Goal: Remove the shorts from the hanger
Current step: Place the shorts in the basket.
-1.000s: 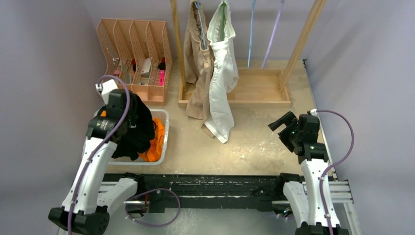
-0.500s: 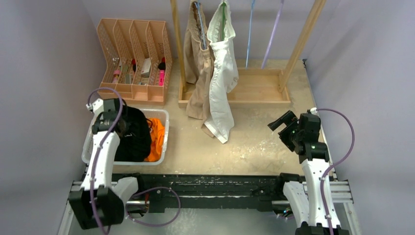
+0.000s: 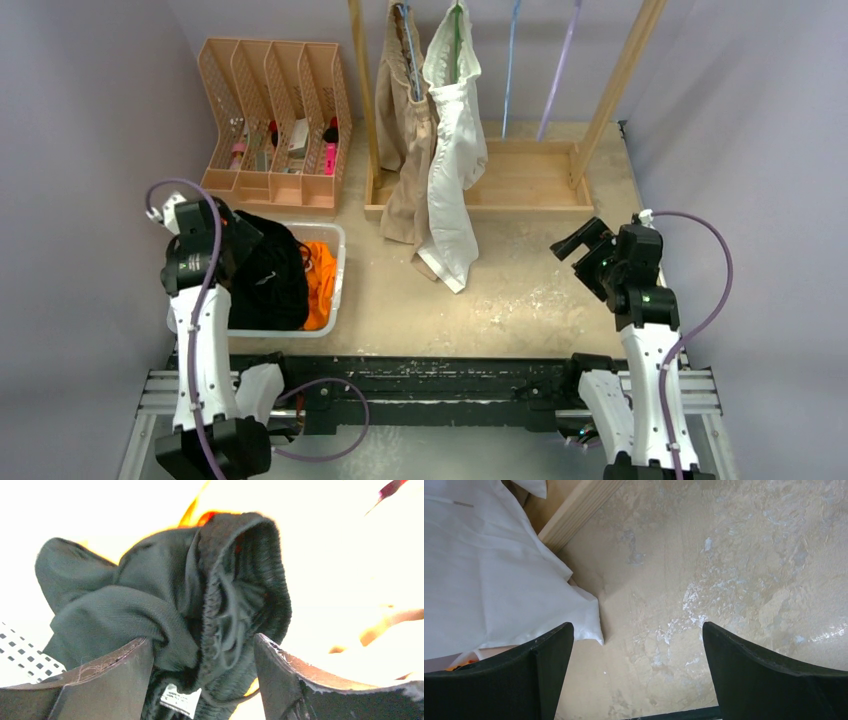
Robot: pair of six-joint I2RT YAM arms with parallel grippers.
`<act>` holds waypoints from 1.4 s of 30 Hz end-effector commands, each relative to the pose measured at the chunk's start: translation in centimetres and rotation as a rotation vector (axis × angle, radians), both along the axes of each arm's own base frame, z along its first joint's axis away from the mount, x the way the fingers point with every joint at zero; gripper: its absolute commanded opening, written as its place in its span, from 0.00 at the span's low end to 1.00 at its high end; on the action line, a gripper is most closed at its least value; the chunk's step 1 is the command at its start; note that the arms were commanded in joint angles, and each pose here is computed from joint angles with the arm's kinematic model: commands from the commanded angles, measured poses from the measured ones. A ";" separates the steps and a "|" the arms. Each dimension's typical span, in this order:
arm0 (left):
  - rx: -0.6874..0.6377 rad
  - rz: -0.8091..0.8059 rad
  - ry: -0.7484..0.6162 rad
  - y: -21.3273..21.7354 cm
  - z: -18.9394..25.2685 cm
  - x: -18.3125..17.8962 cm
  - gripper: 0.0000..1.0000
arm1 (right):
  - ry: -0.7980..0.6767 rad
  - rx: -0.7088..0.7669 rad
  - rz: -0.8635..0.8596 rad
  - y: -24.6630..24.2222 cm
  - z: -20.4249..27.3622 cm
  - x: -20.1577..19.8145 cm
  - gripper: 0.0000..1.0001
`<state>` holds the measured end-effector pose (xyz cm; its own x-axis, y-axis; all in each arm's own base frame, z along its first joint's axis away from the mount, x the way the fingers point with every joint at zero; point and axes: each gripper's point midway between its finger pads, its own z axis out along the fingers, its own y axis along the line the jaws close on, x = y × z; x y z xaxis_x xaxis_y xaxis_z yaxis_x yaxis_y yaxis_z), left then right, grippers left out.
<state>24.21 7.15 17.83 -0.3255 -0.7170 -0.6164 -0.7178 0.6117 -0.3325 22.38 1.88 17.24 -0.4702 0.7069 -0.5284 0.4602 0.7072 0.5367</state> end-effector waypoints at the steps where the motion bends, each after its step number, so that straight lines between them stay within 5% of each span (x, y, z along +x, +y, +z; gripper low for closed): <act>1: 0.138 0.111 -0.118 2.7 8.2 -0.5 0.72 | -0.045 -0.043 0.013 -0.4 2.2 0.3 1.00; 5: 0.155 0.051 -0.166 2.2 11.0 0.3 0.69 | -0.048 -0.043 0.014 -0.3 2.2 0.2 1.00; 9: -0.099 -0.339 -0.365 -5.8 11.7 5.2 0.60 | -0.049 -0.036 0.020 -0.2 2.1 0.0 1.00; 14: -0.338 -0.567 -0.334 -12.3 5.9 6.3 0.63 | -0.075 -0.013 0.079 0.8 2.6 0.1 1.00; 21: -0.477 -0.078 -0.117 -7.3 -9.2 3.3 0.62 | -0.156 -0.009 0.187 2.2 4.5 0.8 1.00; 25: -0.612 0.057 0.001 -6.6 -15.3 0.4 0.56 | -0.170 -0.084 0.238 1.8 6.9 1.3 1.00; 28: -0.572 0.023 0.005 -6.0 -14.4 0.8 0.56 | -0.255 -0.117 0.340 2.8 10.1 1.3 1.00; 37: -0.353 -0.153 -0.284 -4.5 -1.3 4.0 0.63 | -0.578 -0.023 0.662 8.4 18.9 -1.0 0.94; 42: -0.267 -0.254 -0.319 -5.6 2.6 3.9 0.63 | -0.655 -0.022 0.785 9.8 21.7 -1.3 0.90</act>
<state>28.36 2.01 17.16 -0.3071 -0.8567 -0.4145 -0.4632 0.5150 -0.7212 21.76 9.56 34.81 -0.4741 0.4042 -0.7822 -0.2984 0.7621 0.5746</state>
